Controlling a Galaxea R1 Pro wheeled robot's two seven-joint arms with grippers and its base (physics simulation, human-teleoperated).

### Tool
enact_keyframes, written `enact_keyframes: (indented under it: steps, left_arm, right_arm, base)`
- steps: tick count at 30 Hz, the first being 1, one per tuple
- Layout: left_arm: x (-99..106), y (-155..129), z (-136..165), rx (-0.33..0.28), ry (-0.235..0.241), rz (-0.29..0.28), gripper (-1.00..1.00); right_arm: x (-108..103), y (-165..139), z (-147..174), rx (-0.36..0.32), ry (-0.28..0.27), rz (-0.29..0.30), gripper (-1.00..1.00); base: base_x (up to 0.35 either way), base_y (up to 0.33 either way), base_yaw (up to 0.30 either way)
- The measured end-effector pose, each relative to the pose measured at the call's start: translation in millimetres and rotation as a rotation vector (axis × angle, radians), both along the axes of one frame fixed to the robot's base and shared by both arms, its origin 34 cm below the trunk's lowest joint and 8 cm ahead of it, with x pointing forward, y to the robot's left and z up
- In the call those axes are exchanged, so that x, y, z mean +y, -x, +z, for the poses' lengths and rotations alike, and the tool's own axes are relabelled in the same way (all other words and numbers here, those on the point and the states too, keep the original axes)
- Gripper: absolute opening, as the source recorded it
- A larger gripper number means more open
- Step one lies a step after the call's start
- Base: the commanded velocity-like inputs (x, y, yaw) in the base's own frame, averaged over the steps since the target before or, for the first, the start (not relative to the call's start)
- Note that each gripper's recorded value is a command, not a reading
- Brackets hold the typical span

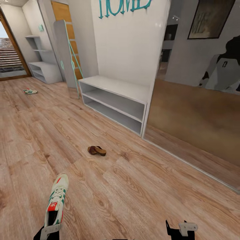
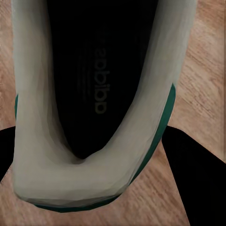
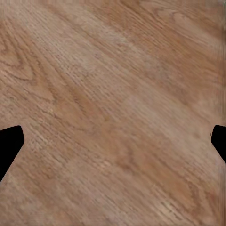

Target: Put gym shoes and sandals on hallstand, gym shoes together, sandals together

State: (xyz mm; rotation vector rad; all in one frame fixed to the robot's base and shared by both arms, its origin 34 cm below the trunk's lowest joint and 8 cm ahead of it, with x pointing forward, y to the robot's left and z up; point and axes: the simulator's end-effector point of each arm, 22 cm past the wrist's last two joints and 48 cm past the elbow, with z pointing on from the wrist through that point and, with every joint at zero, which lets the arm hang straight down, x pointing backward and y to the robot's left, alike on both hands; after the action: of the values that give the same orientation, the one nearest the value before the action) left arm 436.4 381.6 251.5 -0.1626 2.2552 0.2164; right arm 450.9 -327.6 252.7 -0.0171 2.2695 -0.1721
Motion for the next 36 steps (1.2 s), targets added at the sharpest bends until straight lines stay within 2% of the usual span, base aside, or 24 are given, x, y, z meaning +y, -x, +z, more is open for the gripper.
enact_keyframes:
  steps: [7,10,22,36]
  left_arm:
    - [3.9,-6.7,20.1,-0.017,0.007,0.027,-1.00]
    - [4.6,-9.5,28.5,-0.024,0.011,0.036,-1.00]
    - [4.1,-18.2,57.7,-0.033,0.014,0.039,-1.00]
    - [-1.8,-18.3,56.8,-0.032,0.020,0.032,-1.00]
  right_arm:
    - [-35.4,-4.6,23.6,-0.018,0.024,-0.075,1.00]
    - [-42.2,-6.5,32.6,-0.023,0.027,-0.094,1.00]
    - [-37.9,-14.2,60.7,-0.029,0.018,-0.097,1.00]
    - [-36.2,-13.8,60.2,-0.029,0.016,-0.099,1.00]
  base:
    - [0.000,0.000,0.000]
    - [0.000,0.000,0.000]
    - [0.000,0.000,0.011]
    - [0.000,0.000,0.247]
